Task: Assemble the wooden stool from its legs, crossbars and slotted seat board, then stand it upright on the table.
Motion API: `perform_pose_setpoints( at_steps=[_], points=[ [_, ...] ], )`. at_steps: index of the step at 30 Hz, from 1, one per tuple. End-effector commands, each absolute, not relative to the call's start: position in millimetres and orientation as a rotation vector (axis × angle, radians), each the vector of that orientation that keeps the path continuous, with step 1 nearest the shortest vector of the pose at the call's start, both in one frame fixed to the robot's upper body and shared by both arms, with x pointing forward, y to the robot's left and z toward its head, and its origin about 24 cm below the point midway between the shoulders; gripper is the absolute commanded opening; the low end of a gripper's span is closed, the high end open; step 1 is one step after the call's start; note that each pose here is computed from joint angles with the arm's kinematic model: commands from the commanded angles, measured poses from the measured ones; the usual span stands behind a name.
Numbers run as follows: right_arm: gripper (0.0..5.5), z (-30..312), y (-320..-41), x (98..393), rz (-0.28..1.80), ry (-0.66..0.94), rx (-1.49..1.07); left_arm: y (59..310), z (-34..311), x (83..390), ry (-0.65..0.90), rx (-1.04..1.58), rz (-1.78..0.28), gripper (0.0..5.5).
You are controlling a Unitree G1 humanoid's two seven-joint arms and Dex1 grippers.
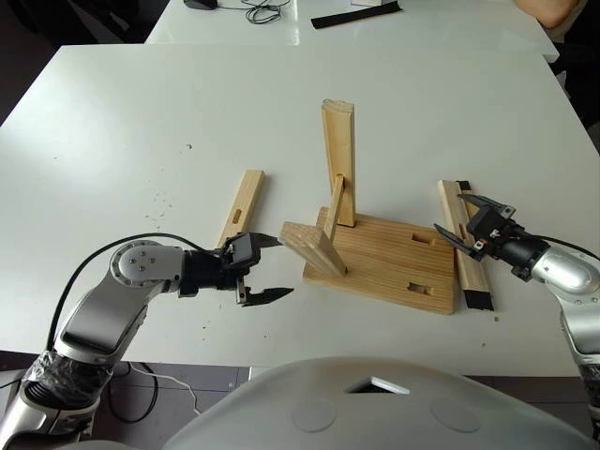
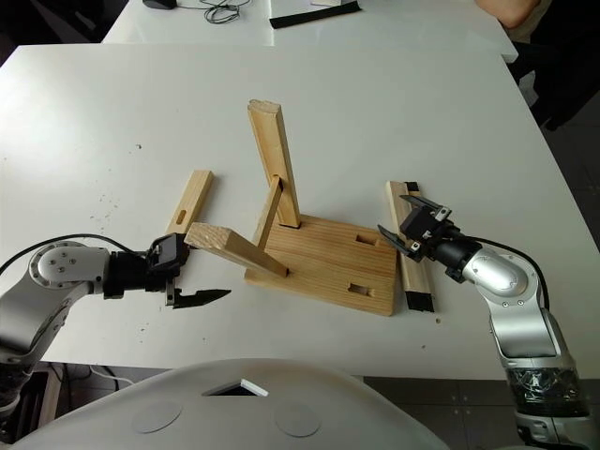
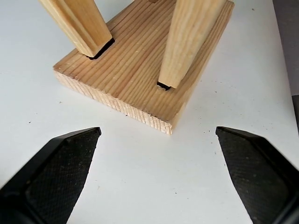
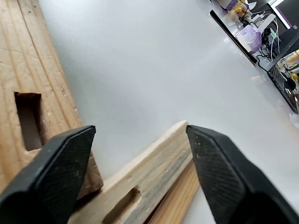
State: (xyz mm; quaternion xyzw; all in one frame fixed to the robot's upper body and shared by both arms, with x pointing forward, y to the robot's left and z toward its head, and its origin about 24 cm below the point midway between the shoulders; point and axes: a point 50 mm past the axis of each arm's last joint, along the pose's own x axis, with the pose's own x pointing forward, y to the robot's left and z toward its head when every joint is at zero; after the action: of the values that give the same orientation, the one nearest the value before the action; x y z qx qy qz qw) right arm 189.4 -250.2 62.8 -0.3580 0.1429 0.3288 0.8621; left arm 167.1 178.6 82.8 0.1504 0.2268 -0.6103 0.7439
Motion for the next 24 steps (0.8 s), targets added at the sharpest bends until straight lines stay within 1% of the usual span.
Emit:
perform_pose_setpoints(
  at_steps=[1, 7, 13, 20, 24],
  points=[
    [3.59, 56, -249, 184, 0.792, 0.338, -0.823, 170, 72, 164, 0.509, 0.358, -1.318, 4.57],
    [3.59, 55, -247, 187, 0.87, 0.338, -0.855, 154, 49, 168, 0.468, 0.445, -1.238, 4.57],
    [3.59, 54, -241, 183, 0.957, 0.348, -0.861, 152, 31, 174, 0.425, 0.545, -1.147, 4.57],
    [3.59, 50, -235, 177, 1.007, 0.361, -0.85, 143, 35, 210, 0.327, 0.545, -0.974, 4.57],
    [3.59, 49, -225, 180, 1.036, 0.343, -0.822, 139, 39, 228, 0.28, 0.551, -0.904, 4.57]
  ],
)
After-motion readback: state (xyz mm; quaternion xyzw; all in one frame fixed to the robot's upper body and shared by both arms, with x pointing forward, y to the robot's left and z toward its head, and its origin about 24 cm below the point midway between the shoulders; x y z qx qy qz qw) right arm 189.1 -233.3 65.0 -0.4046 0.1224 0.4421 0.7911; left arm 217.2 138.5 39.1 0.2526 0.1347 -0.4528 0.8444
